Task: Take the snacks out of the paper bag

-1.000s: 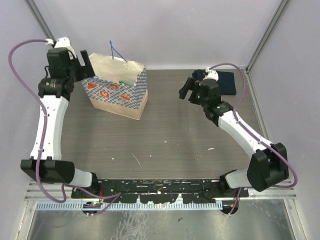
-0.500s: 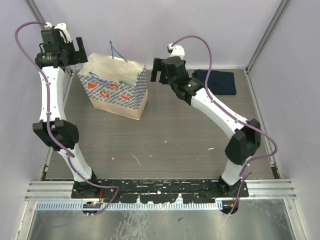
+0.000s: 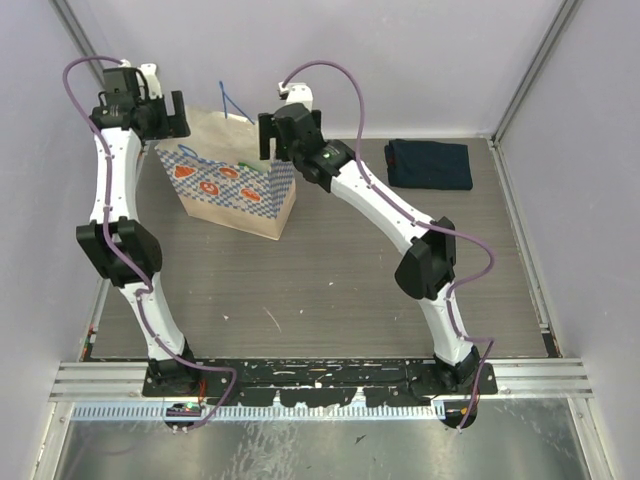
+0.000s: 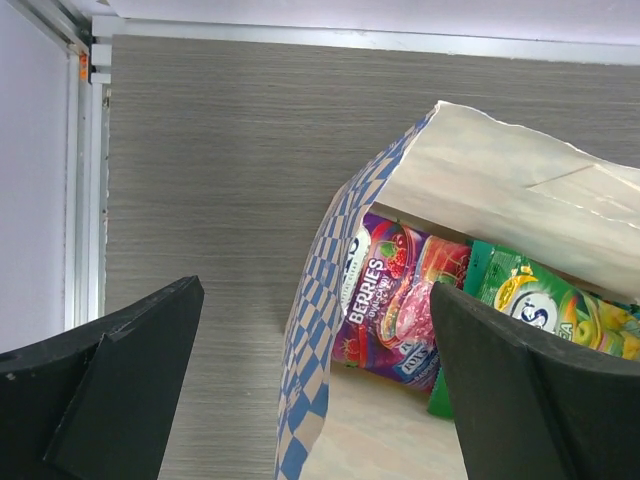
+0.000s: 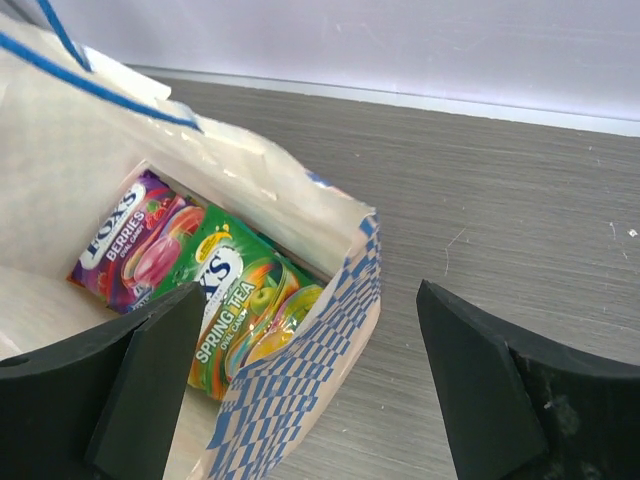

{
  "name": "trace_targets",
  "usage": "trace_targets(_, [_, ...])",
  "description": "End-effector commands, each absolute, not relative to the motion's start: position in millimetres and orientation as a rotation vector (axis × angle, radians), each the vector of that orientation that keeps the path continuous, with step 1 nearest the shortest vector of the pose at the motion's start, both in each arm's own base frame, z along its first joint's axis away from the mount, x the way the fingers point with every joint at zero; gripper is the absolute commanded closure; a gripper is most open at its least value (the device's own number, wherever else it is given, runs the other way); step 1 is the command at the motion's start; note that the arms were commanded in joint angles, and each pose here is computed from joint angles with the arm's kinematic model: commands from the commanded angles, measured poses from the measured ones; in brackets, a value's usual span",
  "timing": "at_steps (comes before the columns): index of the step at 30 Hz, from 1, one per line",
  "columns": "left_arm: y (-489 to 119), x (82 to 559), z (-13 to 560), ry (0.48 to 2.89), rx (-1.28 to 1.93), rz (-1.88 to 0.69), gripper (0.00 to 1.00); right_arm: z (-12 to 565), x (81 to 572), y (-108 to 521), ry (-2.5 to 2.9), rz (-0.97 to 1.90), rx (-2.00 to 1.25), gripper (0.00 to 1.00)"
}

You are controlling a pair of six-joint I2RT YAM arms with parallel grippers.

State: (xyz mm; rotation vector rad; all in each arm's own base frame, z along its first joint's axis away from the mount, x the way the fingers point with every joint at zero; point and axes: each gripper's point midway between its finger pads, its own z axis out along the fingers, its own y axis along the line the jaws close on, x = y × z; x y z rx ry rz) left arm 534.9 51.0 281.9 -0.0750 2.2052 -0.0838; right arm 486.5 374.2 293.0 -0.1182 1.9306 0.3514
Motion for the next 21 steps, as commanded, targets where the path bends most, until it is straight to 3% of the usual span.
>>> trace_targets(1, [48.4,545.0,318.6,2.076,0.030,-0.075,0.01,322.5,486.7,370.3,1.874,0.322,-0.110,0.08])
trace_targets(7, [13.1,545.1,309.4,2.080,0.178,-0.187,0.18,287.6,487.9,371.3,1.953,0.267,-0.124,0.23])
trace_targets(10, [-4.6,543.5,306.6,2.098,0.245,-0.171,0.36,281.4,487.5,364.7,1.970,0.220,-0.127,0.38])
trace_targets(14, [-6.0,539.9,303.1,2.132,0.226,-0.088,0.74,288.3,485.8,358.0,1.951,0.204,-0.131,0.63])
trace_targets(18, [-11.4,535.1,313.9,2.119,0.181,-0.098,0.80,299.3,488.0,355.4,1.919,0.201,-0.120,0.85])
trace_targets(21, [-18.7,530.9,321.4,2.098,0.168,-0.131,0.90,304.9,490.4,352.8,1.911,0.197,-0.123,0.99])
